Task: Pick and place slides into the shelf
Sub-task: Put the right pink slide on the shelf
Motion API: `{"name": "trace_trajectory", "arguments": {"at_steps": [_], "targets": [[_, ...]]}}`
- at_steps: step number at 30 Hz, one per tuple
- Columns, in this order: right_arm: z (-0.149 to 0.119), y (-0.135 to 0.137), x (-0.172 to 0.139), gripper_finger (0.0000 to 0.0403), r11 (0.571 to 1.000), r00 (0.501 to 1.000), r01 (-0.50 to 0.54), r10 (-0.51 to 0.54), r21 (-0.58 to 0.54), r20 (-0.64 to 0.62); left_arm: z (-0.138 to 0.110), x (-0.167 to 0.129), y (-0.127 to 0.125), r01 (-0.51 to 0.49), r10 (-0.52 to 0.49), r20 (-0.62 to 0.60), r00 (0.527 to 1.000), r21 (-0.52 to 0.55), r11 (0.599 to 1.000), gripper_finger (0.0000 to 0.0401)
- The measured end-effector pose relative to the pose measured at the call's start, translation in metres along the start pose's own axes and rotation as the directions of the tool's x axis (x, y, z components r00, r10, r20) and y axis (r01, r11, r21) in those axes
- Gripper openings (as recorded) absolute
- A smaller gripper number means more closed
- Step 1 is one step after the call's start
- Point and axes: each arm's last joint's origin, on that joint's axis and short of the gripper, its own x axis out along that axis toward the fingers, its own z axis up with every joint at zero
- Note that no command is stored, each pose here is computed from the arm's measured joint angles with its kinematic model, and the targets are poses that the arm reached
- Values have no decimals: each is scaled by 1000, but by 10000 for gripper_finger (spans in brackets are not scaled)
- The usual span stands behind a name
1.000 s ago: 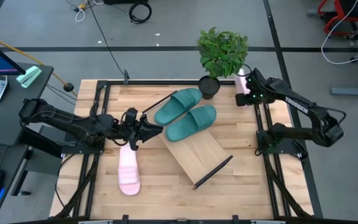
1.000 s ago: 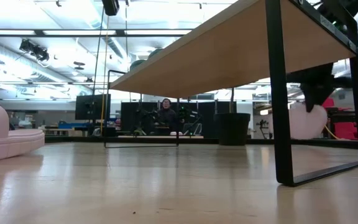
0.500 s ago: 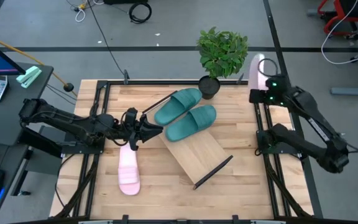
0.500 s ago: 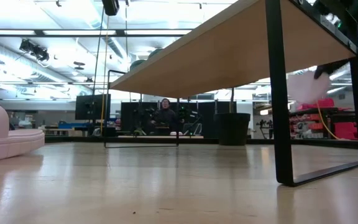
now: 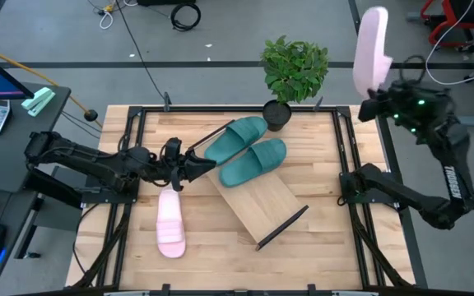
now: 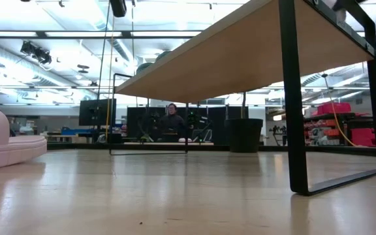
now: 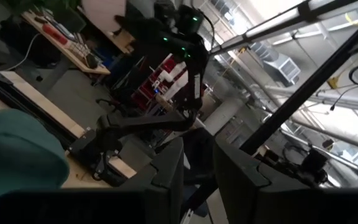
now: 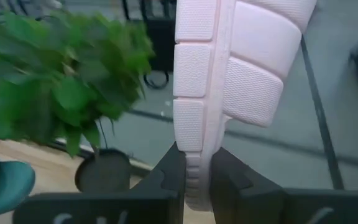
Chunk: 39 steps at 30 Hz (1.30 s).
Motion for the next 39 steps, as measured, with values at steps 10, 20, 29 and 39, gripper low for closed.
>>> {"name": "trace_trajectory", "arguments": {"at_steps": [10, 20, 29, 39], "targets": [[27, 6, -27, 48, 958, 969, -221, 237, -182, 73, 8, 2, 6, -12, 14, 46, 999, -35, 999, 92], [27, 11, -29, 47, 899, 903, -418, 427, -132, 51, 19, 3, 7, 5, 1, 124, 992, -46, 999, 96], [37, 20, -36, 46, 728, 727, -685, 678, 41, 108, 27, 4, 11, -3, 11, 179, 984, -42, 999, 96], [56, 24, -46, 46, 570, 564, -819, 786, 56, 253, 48, 0, 4, 95, -102, 354, 930, 36, 995, 91]]}}
